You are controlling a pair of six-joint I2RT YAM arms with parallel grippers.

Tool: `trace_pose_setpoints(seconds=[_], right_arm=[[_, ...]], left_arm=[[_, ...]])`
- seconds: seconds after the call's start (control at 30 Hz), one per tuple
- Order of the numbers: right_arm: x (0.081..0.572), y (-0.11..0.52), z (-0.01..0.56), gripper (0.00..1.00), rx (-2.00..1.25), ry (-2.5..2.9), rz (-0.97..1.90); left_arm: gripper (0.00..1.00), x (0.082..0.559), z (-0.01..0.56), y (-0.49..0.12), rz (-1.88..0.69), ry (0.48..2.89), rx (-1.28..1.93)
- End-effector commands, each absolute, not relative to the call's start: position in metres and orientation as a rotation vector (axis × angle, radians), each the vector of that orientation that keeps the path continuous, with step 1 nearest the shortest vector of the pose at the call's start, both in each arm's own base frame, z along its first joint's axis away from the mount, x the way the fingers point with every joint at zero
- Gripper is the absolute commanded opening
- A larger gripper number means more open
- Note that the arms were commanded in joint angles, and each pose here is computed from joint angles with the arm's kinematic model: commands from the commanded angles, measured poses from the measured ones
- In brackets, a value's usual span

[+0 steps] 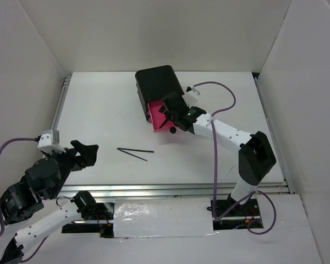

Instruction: Organize the makeup

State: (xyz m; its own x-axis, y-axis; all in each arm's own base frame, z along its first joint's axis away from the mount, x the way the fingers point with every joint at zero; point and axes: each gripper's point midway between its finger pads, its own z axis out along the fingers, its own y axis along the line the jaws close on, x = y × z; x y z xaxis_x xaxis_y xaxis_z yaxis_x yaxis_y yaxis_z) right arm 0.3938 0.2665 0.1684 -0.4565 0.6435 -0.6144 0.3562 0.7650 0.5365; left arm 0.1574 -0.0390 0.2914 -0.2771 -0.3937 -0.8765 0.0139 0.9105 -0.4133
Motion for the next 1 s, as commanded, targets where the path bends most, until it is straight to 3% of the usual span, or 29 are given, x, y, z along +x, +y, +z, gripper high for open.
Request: trace_pose_setpoints(seconds=[0.0, 0.07, 0.17, 0.23, 0.27, 0.4, 0.5, 0.63, 0.97], right_arm=[[0.394, 0.275, 0.251, 0.74, 0.621, 1.946, 0.507], [0.389, 0.284, 0.269, 0.75, 0.54, 1.917, 0.527], [0.365, 0.335, 0.286, 0.73, 0.128, 1.921, 0.671], [0.339, 0.369, 0.264, 0.73, -0.292, 1.935, 0.693], [0.301, 0.4, 0.25, 0.74, -0.536, 1.953, 0.78], [0.266, 0.429, 0.166, 0.75, -1.025, 2.035, 0.495], [0.256, 0.434, 0.131, 0.69, -1.181, 2.102, 0.412], [0.258, 0.436, 0.107, 0.52, -1.241, 2.144, 0.363], [0.293, 0.432, 0.062, 0.49, -1.3, 2.186, 0.169]], left_arm=[[1.0, 0.16, 0.296, -0.041, -0.413, 1.805, -0.298], [0.99, 0.16, 0.296, -0.041, -0.413, 1.805, -0.296], [0.99, 0.16, 0.295, -0.041, -0.41, 1.808, -0.297], [0.99, 0.16, 0.296, -0.041, -0.411, 1.806, -0.3], [0.99, 0.16, 0.296, -0.041, -0.412, 1.805, -0.3], [0.99, 0.16, 0.295, -0.04, -0.41, 1.805, -0.302], [0.99, 0.16, 0.295, -0.04, -0.408, 1.807, -0.307], [0.99, 0.159, 0.297, -0.038, -0.414, 1.797, -0.31], [0.99, 0.159, 0.297, -0.039, -0.417, 1.799, -0.306]])
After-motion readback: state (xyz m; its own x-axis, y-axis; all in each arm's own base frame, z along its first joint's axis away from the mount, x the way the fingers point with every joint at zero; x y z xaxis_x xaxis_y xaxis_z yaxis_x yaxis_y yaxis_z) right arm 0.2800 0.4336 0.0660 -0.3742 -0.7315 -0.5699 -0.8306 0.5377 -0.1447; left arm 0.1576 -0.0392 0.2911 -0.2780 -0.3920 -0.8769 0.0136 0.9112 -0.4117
